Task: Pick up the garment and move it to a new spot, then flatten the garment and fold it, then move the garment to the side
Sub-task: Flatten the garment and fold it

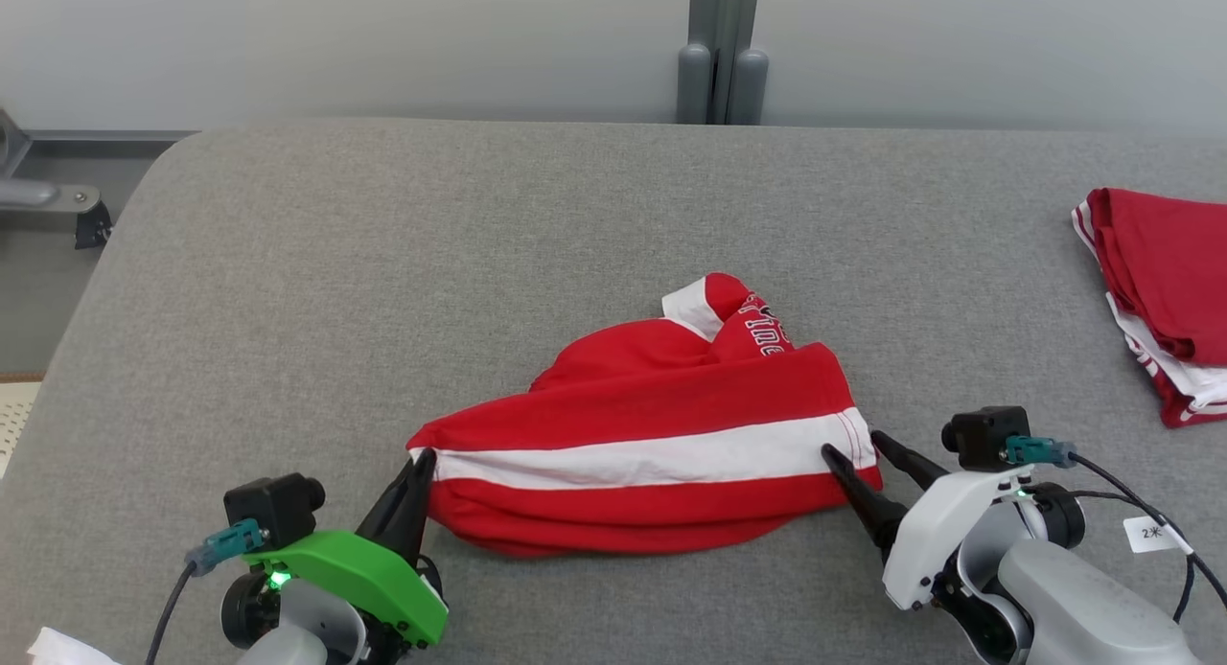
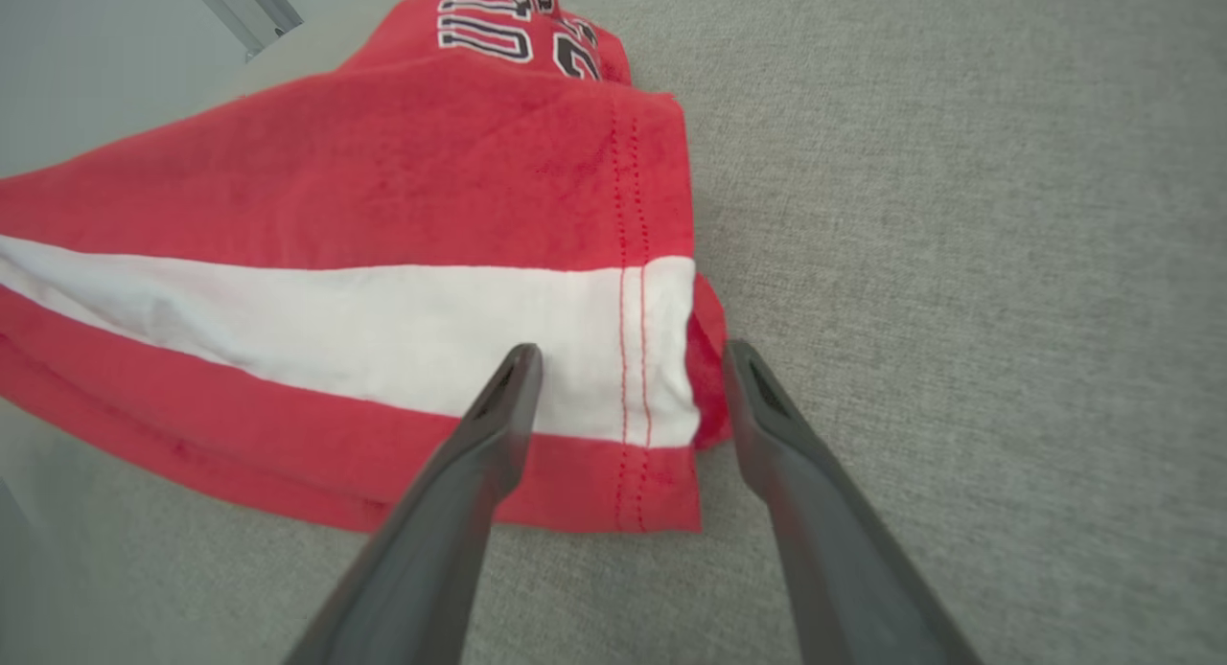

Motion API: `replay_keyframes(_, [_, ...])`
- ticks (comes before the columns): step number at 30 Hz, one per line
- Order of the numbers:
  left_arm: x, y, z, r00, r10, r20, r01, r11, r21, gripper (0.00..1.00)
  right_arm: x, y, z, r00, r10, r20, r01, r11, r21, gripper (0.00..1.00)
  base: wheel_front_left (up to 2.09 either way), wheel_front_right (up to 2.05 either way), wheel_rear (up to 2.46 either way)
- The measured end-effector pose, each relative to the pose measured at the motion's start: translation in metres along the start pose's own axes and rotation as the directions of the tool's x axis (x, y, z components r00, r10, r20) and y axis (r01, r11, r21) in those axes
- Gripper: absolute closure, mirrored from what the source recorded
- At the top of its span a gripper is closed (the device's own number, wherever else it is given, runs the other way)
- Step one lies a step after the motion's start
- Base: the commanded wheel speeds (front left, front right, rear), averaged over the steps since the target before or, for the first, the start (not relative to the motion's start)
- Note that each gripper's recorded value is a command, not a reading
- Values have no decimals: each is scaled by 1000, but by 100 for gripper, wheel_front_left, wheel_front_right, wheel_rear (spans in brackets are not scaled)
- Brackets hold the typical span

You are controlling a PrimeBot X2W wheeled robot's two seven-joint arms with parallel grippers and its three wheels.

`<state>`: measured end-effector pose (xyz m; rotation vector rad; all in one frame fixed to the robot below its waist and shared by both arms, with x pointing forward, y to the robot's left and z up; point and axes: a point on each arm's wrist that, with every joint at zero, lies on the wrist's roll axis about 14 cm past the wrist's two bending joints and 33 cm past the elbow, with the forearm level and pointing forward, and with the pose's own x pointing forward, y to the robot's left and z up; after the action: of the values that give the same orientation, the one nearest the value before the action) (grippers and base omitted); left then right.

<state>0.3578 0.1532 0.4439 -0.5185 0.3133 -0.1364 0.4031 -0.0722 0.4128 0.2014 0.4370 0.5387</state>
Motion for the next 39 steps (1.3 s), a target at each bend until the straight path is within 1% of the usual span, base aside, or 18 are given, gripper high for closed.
replay_keyframes(1, [0,0,0,1000,0,-1,0,1000,1,100,1,1,0,1000,4,3,-4,1000,-4,80,0,0,0])
replay_keyframes(2, [0,1,-1,1000,2,-3,-2,1000,5,100,2,1,2,1000,11,13,-11,1000,-8,100,0,0,0])
replay_keyframes(6, [0,1,-4,1000,-1,-9,1,1000,20,100,2,2,5,999,19,33,-19,1000,-14,100,0,0,0])
replay_keyframes(10, [2,-4,-4,1000,-20,-10,21,999,37,100,-4,-8,20,997,6,79,-3,1000,-30,100,0,0,0])
replay_keyframes(14, [11,-23,11,996,-91,15,89,993,77,100,-12,-22,51,986,-20,166,24,1000,-19,100,0,0,0])
replay_keyframes(17, [25,-48,33,983,-183,24,179,976,126,100,-18,-35,90,965,-36,260,43,999,-21,100,0,0,0])
replay_keyframes(21, [56,-92,81,947,-320,43,304,928,214,100,-25,-54,169,901,-43,431,76,995,-59,100,0,0,0])
replay_keyframes(23, [76,-116,112,922,-382,59,349,889,297,100,-28,-61,209,861,-33,507,97,990,-100,100,0,0,0])
replay_keyframes(24, [84,-127,126,910,-407,76,365,875,320,100,-29,-63,225,843,-30,538,106,988,-110,100,0,0,0])
replay_keyframes(27, [111,-172,175,855,-499,143,413,820,396,100,-33,-69,285,770,-3,639,143,976,-167,100,0,0,0])
replay_keyframes(29, [128,-205,205,805,-563,186,435,774,460,100,-40,-75,329,705,9,709,184,963,-196,100,0,0,0])
replay_keyframes(30, [136,-221,218,778,-592,210,438,751,494,100,-43,-79,347,678,15,735,208,955,-210,100,0,0,0])
replay_keyframes(32, [148,-242,237,731,-633,257,442,725,528,100,-48,-86,371,630,17,777,246,944,-220,100,0,0,0])
replay_keyframes(34, [161,-256,250,690,-657,304,435,712,552,100,-52,-93,388,591,18,806,288,929,-233,100,0,0,0])
replay_keyframes(35, [168,-259,254,672,-665,324,433,709,557,100,-52,-98,393,579,19,815,305,922,-238,100,0,0,0])
replay_keyframes(36, [177,-260,252,669,-666,330,434,710,554,100,-51,-102,394,576,18,817,318,916,-244,100,0,0,0])
replay_keyframes(38, [197,-255,233,691,-654,308,446,721,530,100,-44,-108,388,583,14,812,325,912,-249,100,0,0,0])
replay_keyframes(39, [208,-249,218,709,-646,283,454,725,518,100,-38,-111,380,595,13,803,319,914,-251,100,0,0,0])
